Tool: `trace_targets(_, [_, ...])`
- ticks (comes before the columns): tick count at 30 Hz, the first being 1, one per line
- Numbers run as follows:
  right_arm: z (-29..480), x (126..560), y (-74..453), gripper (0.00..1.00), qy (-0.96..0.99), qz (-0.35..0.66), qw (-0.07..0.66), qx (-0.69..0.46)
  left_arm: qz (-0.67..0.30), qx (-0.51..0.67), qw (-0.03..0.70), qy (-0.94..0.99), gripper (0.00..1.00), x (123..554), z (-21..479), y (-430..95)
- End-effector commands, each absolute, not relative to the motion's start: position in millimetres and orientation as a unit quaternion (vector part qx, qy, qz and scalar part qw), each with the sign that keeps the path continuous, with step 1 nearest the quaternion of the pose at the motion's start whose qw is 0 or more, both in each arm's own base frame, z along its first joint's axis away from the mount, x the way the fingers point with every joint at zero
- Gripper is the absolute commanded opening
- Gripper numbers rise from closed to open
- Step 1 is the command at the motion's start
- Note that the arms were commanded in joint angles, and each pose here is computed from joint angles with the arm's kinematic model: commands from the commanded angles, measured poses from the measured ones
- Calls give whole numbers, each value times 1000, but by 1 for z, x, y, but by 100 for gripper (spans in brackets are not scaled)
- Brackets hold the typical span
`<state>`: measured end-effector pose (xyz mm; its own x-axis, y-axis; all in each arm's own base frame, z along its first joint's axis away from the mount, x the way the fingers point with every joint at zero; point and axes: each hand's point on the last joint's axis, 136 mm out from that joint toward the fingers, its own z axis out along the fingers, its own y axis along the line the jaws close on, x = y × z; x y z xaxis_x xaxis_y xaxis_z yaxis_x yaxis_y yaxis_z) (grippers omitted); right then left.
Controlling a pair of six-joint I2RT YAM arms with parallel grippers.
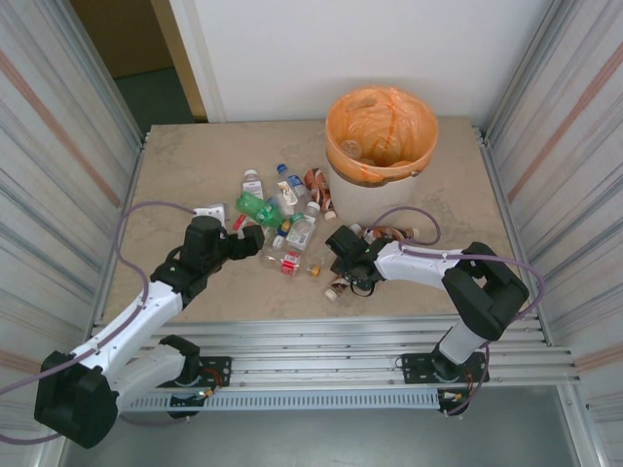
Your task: Put the plastic bottles in the bin
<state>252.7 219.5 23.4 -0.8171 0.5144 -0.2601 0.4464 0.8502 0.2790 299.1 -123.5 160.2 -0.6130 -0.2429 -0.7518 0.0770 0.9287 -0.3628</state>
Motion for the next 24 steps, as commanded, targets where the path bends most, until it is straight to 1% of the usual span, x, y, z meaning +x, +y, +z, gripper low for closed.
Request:
trace_targets(1, [11, 246, 210, 49, 953, 72, 149, 255, -184, -64, 452, 870, 99, 304, 175, -118])
trace_targets(7, [26, 250, 210, 42, 954, 67, 167, 239, -185, -81, 441, 875, 99, 308, 172, -118])
trace_targets(11, [46, 250, 206, 40, 955, 44, 197, 216, -184, -87, 431, 879, 99, 310, 169, -119])
trace_targets(18, [98, 249, 199, 39, 946, 29, 271, 176, -193, -94, 420, 882, 99, 314, 166, -124])
trace_targets(24, [151, 253, 202, 35, 931, 64, 337, 127, -198, -96, 412, 884, 99, 316, 165, -127])
